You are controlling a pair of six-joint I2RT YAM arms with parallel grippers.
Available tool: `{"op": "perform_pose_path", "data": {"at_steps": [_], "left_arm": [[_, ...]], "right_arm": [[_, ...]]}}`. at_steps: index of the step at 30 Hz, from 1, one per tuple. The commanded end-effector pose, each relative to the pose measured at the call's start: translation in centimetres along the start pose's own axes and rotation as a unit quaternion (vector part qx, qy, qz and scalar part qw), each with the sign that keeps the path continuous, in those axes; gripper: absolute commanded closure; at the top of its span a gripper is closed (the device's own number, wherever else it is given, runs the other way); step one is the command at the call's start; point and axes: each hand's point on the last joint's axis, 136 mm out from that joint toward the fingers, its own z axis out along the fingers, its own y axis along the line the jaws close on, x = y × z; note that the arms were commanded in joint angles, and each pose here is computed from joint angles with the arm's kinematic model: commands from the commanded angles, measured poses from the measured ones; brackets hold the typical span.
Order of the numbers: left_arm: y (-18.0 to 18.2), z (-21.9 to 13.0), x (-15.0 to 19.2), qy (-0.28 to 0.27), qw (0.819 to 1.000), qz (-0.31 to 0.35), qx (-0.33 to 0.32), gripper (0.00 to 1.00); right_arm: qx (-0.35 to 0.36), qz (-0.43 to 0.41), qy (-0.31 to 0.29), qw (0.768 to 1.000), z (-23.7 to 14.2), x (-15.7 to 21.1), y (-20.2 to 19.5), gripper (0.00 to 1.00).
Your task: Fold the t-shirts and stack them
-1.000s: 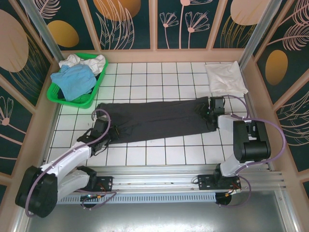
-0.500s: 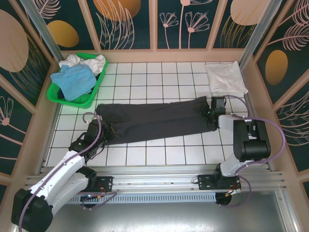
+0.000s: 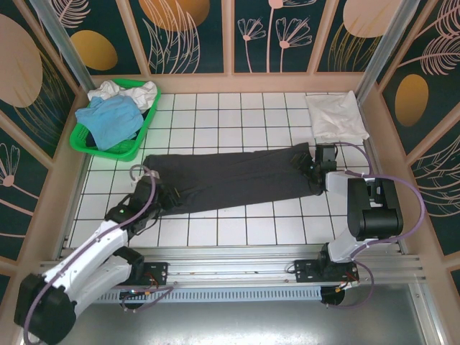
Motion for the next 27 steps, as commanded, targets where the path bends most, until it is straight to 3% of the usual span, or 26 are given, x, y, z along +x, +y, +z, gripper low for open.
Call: {"op": "perform_pose_path", "data": {"at_steps": [1,7,10,18,26,27], "left_arm": [[-3.4,0.4,1.2,0.018,0.999,0.042,0.025,0.6],[-4.3,2.5,4.3,0.055,0.996,0.071,0.0,0.52],[-4.1,3.2,4.3,0.054,0.996,0.075,-0.015,0.62],[-3.5,3.6,3.1,0.03,0.995,0.077,-0.053,0.65],[-2.3,4.7,3.6,0.043,0.99,0.093,-0.094,0.69],[-2.4,4.7,3.6,0.043,0.99,0.094,-0.094,0.78]], "right_arm": [[0.048,0.015,0.041,0.998,0.3,2.8,-3.2,0.33],[0.046,0.015,0.042,0.998,0.3,2.8,-3.1,0.33],[0.043,0.013,0.044,0.998,0.4,2.8,-3.0,0.33],[0.036,0.012,0.038,0.999,0.0,2.7,-2.8,0.33],[0.033,0.011,0.038,0.999,0.0,2.7,-2.8,0.33],[0.032,0.011,0.037,0.999,0.0,2.7,-2.7,0.33]]}}
